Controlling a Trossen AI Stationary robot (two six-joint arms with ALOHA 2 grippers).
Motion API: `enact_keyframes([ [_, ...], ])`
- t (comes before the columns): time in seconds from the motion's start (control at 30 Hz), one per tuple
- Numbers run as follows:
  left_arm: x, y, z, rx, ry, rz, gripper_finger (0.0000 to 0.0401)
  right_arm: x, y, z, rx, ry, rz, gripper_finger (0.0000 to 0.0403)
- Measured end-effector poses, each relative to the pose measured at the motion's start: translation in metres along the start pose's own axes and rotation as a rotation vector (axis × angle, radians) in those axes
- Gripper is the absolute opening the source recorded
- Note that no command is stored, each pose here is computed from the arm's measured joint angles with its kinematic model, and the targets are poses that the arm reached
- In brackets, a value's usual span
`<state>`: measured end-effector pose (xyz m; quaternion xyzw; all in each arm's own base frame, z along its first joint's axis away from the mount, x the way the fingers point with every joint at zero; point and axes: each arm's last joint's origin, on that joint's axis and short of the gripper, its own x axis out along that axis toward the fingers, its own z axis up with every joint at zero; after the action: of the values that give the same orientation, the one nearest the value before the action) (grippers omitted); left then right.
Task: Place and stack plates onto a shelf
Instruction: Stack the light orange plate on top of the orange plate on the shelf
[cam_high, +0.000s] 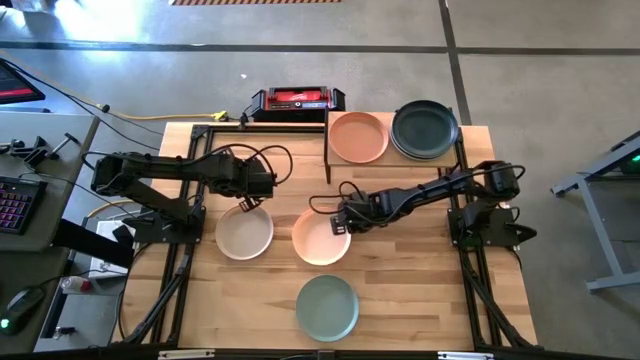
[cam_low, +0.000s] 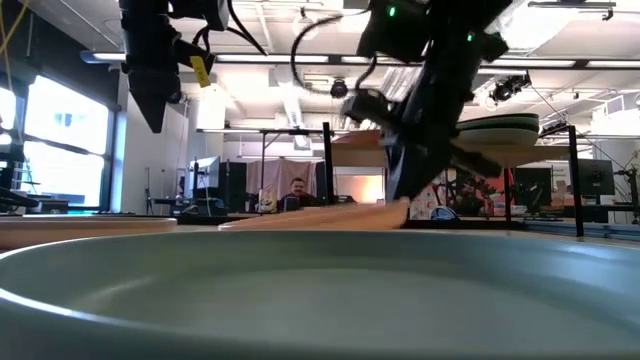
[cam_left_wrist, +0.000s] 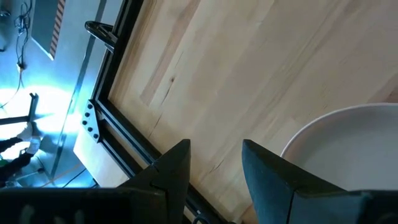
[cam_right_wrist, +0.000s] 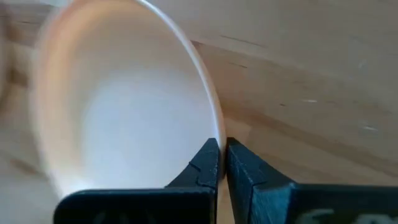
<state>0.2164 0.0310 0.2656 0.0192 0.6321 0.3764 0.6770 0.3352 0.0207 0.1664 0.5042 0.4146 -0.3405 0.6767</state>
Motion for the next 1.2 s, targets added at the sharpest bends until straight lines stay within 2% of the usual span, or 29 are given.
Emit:
enact_keyframes([
  [0.33,0.000,0.000,0.001,-0.005,-0.005,-0.008,0.0135,-0.062,0.003,0.009,-0.025,-0.081,0.138,0.0000],
  [0.5,0.000,-0.003,0.004,-0.026,-0.018,-0.057,0.0135,-0.097,-0.003,0.022,-0.060,-0.151,0.210,0.0000],
  [0.87,-0.002,-0.012,0.014,-0.125,-0.057,-0.244,0.0135,-0.164,-0.040,0.080,-0.130,-0.409,0.267,0.0000],
  [1.03,-0.003,-0.014,0.016,-0.166,-0.058,-0.293,0.0135,-0.183,-0.064,0.111,-0.097,-0.493,0.255,0.0000],
  [1.2,-0.003,-0.015,0.016,-0.179,-0.053,-0.309,0.0135,-0.188,-0.088,0.140,-0.038,-0.521,0.229,0.0000],
])
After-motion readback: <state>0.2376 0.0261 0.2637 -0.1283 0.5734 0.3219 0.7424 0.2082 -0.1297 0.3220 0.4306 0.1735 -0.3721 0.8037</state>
